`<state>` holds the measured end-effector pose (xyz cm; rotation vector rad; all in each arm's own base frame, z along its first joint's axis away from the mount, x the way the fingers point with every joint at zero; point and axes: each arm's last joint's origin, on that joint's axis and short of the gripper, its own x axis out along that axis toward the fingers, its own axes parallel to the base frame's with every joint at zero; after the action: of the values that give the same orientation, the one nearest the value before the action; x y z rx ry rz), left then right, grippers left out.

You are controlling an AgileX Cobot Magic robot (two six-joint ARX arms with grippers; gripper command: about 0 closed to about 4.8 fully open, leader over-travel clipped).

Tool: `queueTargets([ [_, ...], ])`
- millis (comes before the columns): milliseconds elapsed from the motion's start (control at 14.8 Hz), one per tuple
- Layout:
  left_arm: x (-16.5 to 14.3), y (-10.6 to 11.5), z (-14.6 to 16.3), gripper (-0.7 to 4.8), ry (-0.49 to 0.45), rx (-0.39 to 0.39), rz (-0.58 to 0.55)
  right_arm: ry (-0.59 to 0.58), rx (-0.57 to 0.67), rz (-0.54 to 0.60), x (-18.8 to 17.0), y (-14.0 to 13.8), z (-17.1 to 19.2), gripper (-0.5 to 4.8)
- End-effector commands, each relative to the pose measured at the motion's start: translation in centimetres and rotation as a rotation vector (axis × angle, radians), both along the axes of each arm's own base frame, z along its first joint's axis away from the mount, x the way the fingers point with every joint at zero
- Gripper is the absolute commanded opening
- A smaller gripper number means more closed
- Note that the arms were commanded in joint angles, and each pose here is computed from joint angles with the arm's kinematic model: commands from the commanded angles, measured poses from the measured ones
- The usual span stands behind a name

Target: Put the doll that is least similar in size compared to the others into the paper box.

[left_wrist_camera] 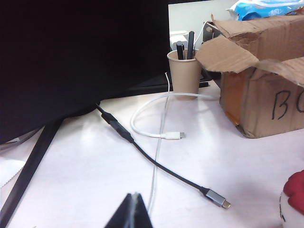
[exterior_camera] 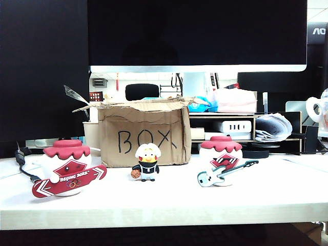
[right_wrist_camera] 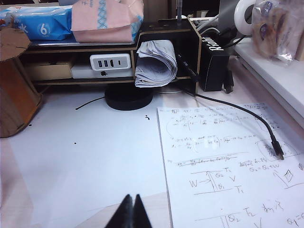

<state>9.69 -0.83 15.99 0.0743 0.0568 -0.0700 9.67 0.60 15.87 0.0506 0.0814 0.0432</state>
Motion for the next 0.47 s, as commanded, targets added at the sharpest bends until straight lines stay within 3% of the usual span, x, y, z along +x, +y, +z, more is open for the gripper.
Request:
queueTargets([
  [68, 0.0, 0.0, 0.1, -0.05, -0.013, -0.001, -0.003, -0.005, 0.002, 0.000, 0.0, 0.0, -0.1, 0.01],
  [203, 0.0, -0.2, 0.1, -0.05, -0.013, -0.001, -0.023, -0.004, 0.002, 0.000, 0.0, 0.0, -0.1, 0.01],
  [474, -0.3, -2.2, 0.0, -0.05, 0.001, 0.000, -0.227, -0.004, 0.002, 0.000, 0.0, 0.0, -0.1, 0.01],
])
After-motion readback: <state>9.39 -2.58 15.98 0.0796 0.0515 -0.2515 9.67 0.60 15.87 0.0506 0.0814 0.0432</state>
